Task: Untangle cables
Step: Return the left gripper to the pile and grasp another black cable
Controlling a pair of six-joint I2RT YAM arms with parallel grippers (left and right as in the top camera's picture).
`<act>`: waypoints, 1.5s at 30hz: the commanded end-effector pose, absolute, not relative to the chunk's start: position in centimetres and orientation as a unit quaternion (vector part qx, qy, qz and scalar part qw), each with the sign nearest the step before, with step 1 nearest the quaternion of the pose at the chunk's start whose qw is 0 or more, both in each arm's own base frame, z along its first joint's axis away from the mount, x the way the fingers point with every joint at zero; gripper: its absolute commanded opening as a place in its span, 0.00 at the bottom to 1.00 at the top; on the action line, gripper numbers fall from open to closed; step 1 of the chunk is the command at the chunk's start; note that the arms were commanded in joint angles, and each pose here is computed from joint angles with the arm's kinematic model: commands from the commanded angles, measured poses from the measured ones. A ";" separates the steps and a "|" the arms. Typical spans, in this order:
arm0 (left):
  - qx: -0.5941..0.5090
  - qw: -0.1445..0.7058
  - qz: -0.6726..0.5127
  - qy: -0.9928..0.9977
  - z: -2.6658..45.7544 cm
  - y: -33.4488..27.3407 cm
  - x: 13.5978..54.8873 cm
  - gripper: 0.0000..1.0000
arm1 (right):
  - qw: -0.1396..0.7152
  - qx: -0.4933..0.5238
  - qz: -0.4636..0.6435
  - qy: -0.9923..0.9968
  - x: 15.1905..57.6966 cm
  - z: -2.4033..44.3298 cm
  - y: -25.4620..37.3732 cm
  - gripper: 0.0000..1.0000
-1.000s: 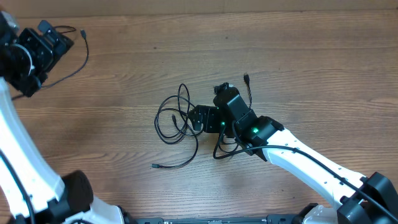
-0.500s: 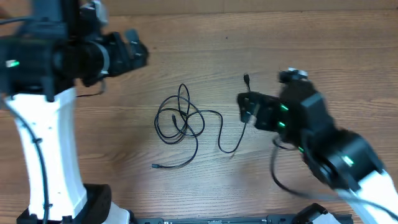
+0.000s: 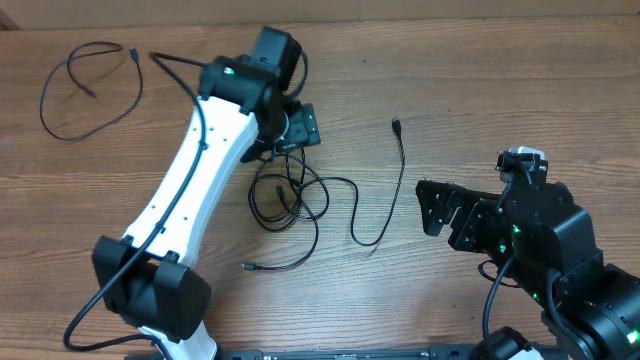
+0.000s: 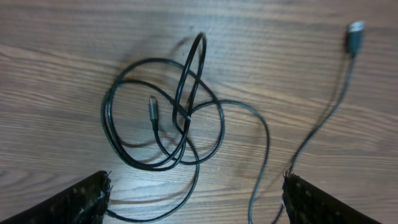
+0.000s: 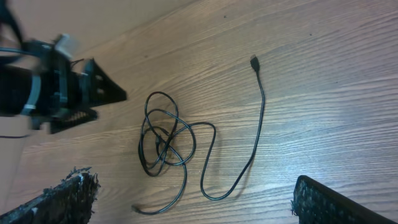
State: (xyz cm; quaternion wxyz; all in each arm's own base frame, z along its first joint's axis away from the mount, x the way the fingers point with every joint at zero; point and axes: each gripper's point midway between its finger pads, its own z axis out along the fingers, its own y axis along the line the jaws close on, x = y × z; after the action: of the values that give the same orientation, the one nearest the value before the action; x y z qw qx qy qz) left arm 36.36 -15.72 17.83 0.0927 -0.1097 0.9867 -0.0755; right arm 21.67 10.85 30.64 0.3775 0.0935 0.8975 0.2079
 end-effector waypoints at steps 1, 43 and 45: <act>-0.107 0.071 -0.056 0.990 14.1 -16.5 36.0 0.86 | 0.391 0.094 0.208 0.892 21.7 31.6 10.6 1.00; 0.033 0.238 -0.294 0.925 35.3 -23.7 38.4 0.04 | 0.334 0.094 0.181 0.920 21.0 28.8 10.5 1.00; 0.055 0.242 -0.287 0.925 36.1 -23.3 37.5 0.04 | 0.321 0.092 0.179 0.925 21.3 28.3 10.9 1.00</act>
State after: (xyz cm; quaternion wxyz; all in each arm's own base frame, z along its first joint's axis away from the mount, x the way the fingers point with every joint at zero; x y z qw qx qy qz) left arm 38.62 -23.41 33.44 0.2144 -0.0055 0.9363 -0.2782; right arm 20.96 10.54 27.97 0.3246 0.0913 0.9256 0.1719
